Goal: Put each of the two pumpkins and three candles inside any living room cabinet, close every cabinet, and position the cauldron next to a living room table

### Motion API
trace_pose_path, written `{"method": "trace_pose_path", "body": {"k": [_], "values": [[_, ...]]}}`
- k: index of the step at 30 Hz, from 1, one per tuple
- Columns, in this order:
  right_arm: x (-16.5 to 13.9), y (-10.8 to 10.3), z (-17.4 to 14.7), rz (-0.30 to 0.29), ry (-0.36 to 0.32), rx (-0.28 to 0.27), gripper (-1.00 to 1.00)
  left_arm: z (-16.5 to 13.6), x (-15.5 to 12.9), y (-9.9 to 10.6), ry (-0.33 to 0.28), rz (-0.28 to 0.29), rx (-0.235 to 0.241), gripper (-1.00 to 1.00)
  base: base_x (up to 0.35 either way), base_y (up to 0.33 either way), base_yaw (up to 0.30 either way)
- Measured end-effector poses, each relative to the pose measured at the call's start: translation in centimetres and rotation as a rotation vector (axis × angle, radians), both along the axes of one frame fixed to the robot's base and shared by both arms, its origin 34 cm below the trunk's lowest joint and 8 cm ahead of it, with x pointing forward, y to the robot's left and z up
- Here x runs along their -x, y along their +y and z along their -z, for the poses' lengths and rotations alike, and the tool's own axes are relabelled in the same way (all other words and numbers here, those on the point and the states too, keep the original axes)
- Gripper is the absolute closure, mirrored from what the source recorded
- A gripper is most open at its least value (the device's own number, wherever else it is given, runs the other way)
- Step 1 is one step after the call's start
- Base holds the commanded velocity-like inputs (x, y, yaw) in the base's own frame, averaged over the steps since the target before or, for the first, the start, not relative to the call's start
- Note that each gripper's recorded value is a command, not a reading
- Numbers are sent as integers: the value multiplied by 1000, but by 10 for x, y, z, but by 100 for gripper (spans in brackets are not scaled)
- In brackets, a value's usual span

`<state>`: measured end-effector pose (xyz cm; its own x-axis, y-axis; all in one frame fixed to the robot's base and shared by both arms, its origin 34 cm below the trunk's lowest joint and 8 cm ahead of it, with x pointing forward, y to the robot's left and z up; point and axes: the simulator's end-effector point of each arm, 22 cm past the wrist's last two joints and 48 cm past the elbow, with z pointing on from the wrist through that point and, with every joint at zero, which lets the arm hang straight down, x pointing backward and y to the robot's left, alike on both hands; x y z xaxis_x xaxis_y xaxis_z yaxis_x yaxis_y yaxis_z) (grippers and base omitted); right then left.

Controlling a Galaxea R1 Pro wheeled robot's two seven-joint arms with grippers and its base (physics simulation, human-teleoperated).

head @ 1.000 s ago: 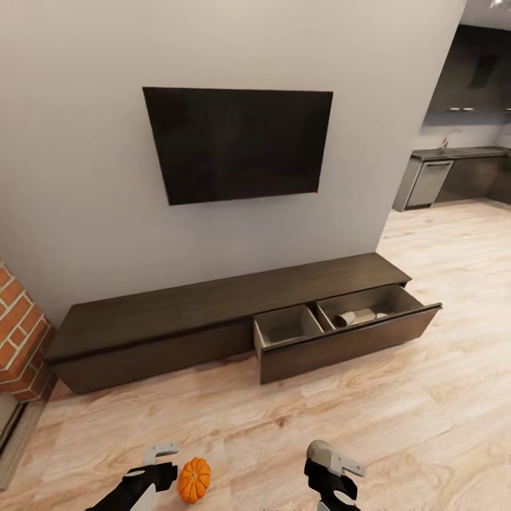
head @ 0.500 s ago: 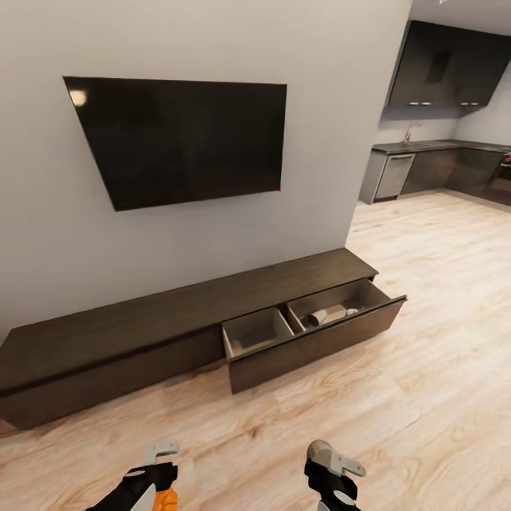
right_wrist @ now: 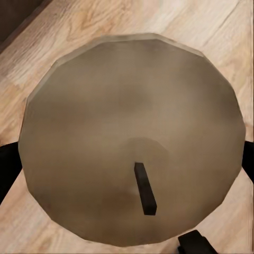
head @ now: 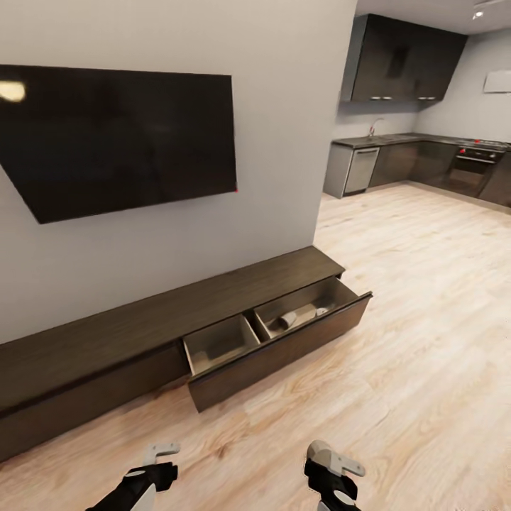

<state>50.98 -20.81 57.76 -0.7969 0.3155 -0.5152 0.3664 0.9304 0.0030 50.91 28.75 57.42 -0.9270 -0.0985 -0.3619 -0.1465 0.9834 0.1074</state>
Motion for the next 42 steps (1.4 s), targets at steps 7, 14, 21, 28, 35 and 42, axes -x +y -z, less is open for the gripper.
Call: {"method": "trace_pose_path", "body": {"k": [7, 14, 21, 28, 35, 42], "values": [[3, -5, 3, 3, 7, 7, 100, 3, 3, 0, 9, 0, 0, -100, 277, -127, -165], [2, -6, 3, 4, 3, 10, 100, 4, 4, 0, 11, 0, 0, -100, 322, -7, -19], [2, -6, 3, 4, 3, 9, 100, 5, 6, -7, 16, 50, -8, -100, 326, -5, -1], [2, -7, 4, 5, 3, 9, 100, 4, 4, -8, 5, 56, -9, -100, 326, -93, 0], [3, -8, 4, 6, 4, 11, 100, 4, 3, -9, 3, 56, -9, -100, 297, -185, -174], [3, -7, 4, 5, 4, 10, 100, 4, 3, -9, 3, 56, -8, -100, 265, -240, -276]]}}
